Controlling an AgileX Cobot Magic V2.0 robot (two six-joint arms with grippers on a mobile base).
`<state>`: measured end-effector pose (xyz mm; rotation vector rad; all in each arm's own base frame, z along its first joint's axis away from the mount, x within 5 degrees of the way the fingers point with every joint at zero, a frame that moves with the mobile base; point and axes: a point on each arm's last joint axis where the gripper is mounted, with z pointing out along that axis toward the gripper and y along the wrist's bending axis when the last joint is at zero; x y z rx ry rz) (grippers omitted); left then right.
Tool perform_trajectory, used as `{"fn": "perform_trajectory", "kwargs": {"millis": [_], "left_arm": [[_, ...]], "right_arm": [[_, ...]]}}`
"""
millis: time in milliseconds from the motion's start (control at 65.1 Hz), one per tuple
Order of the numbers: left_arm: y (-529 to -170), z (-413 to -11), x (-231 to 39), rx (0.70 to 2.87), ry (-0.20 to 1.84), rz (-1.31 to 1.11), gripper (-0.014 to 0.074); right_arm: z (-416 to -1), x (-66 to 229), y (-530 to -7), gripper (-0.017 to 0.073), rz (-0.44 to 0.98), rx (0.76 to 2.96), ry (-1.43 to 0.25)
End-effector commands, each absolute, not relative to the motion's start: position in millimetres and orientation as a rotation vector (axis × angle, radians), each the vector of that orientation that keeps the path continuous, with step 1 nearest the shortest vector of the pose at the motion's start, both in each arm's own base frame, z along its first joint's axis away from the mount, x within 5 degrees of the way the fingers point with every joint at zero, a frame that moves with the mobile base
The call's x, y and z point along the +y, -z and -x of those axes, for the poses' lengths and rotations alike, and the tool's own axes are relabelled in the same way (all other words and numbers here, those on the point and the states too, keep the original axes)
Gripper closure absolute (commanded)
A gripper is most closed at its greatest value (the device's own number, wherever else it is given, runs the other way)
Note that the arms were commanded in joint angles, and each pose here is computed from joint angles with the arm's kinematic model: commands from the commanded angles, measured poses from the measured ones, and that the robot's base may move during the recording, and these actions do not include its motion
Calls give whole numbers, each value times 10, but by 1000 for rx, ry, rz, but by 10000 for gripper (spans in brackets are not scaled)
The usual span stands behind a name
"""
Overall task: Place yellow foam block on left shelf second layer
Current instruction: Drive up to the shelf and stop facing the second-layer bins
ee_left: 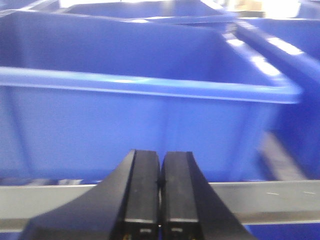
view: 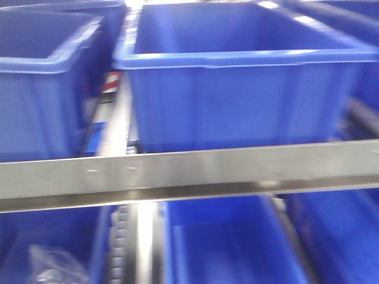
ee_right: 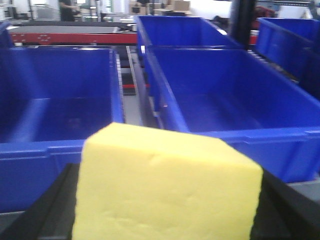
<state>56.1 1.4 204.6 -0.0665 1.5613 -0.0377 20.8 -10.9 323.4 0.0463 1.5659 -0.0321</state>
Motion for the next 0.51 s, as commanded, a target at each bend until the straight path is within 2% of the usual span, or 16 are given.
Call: {"fn": "perform_trajectory", "kwargs": {"millis": [0,491], "left_arm": [[-2027,-576,1,1515,56,57,457],[-2027,-576,1,1515,56,57,457]], "right_arm": [[-199,-98,-3386,218,-21,1474,45],[-202,-99,-3383,218,-22,1478,46]]}}
